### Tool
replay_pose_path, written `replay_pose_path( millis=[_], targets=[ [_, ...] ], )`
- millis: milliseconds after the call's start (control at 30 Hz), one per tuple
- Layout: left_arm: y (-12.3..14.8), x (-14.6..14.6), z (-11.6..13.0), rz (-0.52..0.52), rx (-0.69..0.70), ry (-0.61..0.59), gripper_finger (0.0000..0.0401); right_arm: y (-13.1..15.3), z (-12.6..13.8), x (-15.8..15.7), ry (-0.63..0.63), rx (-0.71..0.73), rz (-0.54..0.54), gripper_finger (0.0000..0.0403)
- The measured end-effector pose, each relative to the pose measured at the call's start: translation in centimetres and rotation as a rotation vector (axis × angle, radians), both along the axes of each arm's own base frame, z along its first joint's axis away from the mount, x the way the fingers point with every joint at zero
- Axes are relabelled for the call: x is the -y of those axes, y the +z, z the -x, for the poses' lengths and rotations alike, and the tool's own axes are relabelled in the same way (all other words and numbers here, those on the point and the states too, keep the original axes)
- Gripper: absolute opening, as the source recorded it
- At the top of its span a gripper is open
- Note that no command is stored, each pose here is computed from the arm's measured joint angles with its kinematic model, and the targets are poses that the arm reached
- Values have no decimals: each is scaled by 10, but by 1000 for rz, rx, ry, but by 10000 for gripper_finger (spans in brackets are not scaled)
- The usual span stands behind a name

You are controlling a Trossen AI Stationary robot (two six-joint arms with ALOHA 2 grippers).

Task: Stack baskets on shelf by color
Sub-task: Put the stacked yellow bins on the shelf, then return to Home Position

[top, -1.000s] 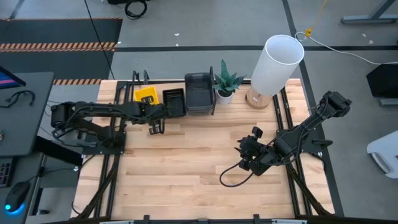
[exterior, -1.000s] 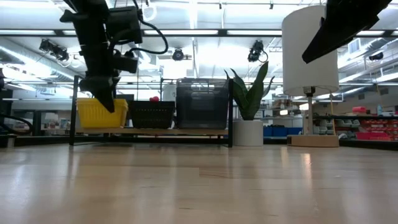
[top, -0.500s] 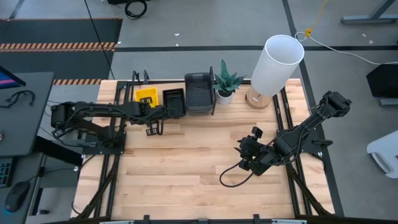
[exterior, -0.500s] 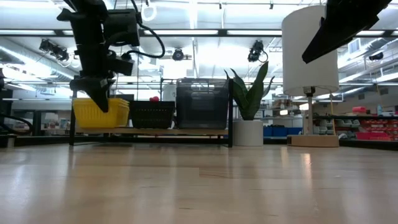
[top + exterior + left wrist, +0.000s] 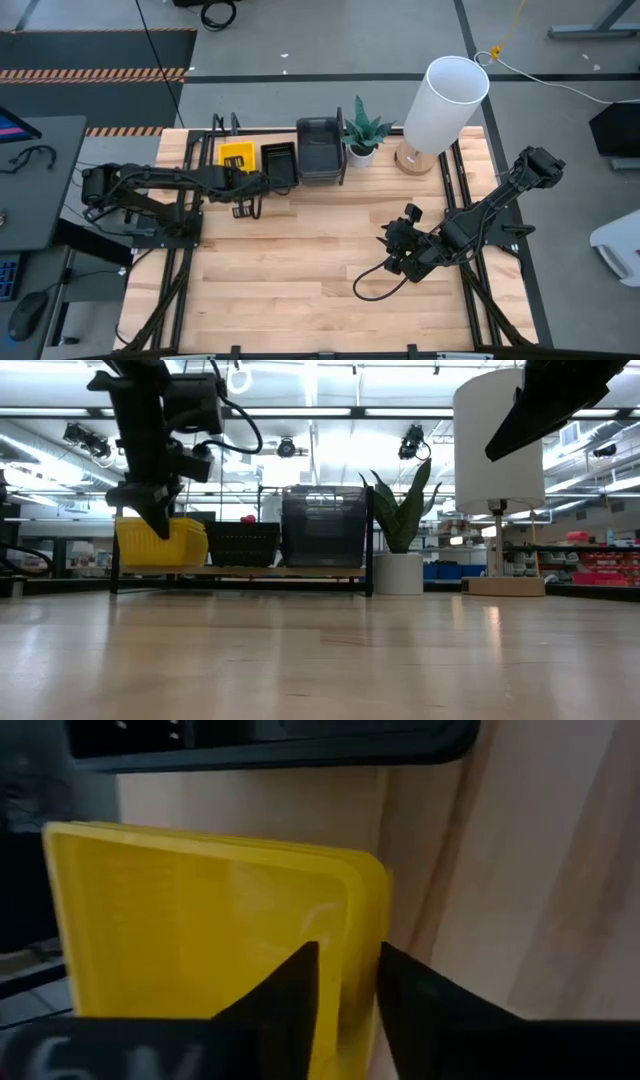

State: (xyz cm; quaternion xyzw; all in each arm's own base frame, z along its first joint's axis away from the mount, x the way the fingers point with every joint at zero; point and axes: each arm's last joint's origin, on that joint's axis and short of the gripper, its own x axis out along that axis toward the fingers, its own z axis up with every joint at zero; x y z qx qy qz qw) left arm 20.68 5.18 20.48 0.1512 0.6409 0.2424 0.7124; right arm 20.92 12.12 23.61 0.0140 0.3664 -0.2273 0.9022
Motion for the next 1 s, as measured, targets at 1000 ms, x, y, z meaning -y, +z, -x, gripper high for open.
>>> replay_pose_path(
  millis=[1000],
  targets=[
    [60, 52, 27, 155, 945, -244, 165, -32, 21, 41, 231, 262, -143, 62]
  ],
)
